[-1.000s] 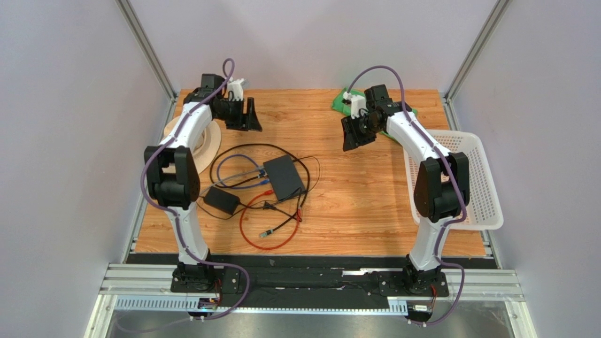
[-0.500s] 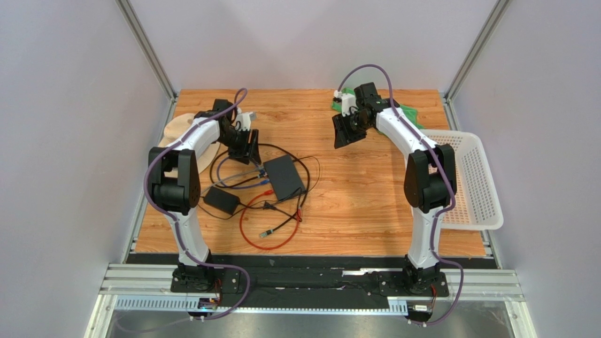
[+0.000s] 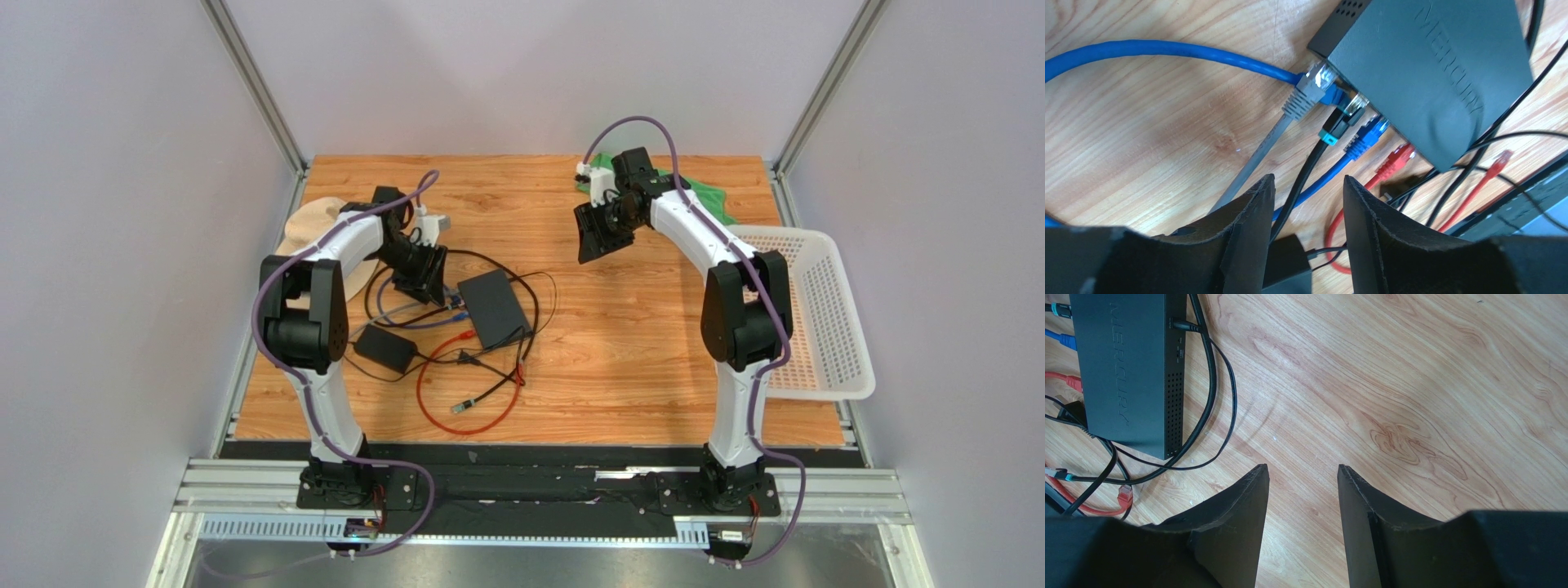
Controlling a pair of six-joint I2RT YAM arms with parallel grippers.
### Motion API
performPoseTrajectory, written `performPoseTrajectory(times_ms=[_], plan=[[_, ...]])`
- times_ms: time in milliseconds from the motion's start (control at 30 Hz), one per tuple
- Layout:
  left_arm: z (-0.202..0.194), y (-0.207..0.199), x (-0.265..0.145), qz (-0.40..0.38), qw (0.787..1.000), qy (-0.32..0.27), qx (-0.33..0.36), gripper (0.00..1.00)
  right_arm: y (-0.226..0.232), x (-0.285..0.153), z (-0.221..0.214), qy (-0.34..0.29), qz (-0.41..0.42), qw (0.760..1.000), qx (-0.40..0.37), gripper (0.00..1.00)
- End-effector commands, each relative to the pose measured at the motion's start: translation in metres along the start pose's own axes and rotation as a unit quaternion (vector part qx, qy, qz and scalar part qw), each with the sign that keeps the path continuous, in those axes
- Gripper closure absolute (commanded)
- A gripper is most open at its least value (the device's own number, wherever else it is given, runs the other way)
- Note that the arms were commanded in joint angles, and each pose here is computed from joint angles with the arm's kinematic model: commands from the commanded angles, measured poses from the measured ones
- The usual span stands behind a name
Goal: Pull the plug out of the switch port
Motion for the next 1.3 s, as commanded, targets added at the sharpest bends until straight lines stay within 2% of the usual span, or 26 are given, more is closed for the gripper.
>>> performPoseTrajectory(times_ms=[0, 300, 467, 567, 600, 700, 867, 1067, 1167, 1267], plan=[[-0.003, 0.003, -0.003, 0.008, 0.998, 0.013, 0.057, 0.47, 0.006, -0.007, 0.008, -0.019, -0.004, 1.000, -0.013, 0.50], [-0.005, -0.006, 0.015, -0.036, 0.995, 0.036, 0.087, 0.60, 0.005, -0.010, 0.007, -0.015, -0.019, 0.999, -0.021, 0.50], [0.002, -0.016, 0.023, -0.038, 0.992, 0.031, 0.113, 0.61, 0.006, -0.014, 0.000, -0.008, -0.025, 0.999, -0.023, 0.50], [0.006, -0.022, 0.026, -0.029, 0.990, 0.032, 0.132, 0.65, 0.009, -0.015, -0.004, -0.004, -0.017, 1.000, -0.020, 0.50], [0.007, -0.025, 0.027, -0.027, 0.989, 0.033, 0.143, 0.74, 0.009, -0.015, -0.005, -0.004, -0.016, 1.000, -0.018, 0.50], [0.009, -0.033, 0.032, -0.020, 0.983, 0.039, 0.179, 0.86, 0.011, -0.018, -0.006, -0.006, -0.017, 1.000, -0.019, 0.50], [0.014, -0.048, 0.045, 0.023, 0.957, 0.068, 0.280, 0.91, 0.013, -0.029, -0.009, -0.010, -0.032, 0.999, -0.025, 0.50], [0.034, -0.069, 0.061, 0.013, 0.941, 0.054, 0.333, 0.95, 0.019, -0.040, -0.027, 0.000, -0.044, 0.999, -0.032, 0.50], [0.046, -0.082, 0.069, 0.013, 0.920, 0.030, 0.391, 0.96, 0.021, -0.045, -0.033, 0.000, -0.049, 0.998, -0.037, 0.50], [0.059, -0.093, 0.076, 0.010, 0.887, -0.006, 0.461, 0.98, 0.021, -0.047, -0.039, 0.002, -0.052, 0.998, -0.032, 0.50]])
Point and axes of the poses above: each gripper's point midway between its finger pads, its own x axis out along the fingers, its own y axis along the line the jaws close on, z = x × y, the point moved 9 cm from there along -x, back along the fingers, and after that the axes turned 6 degrees about -x, right-handed, at the moved point
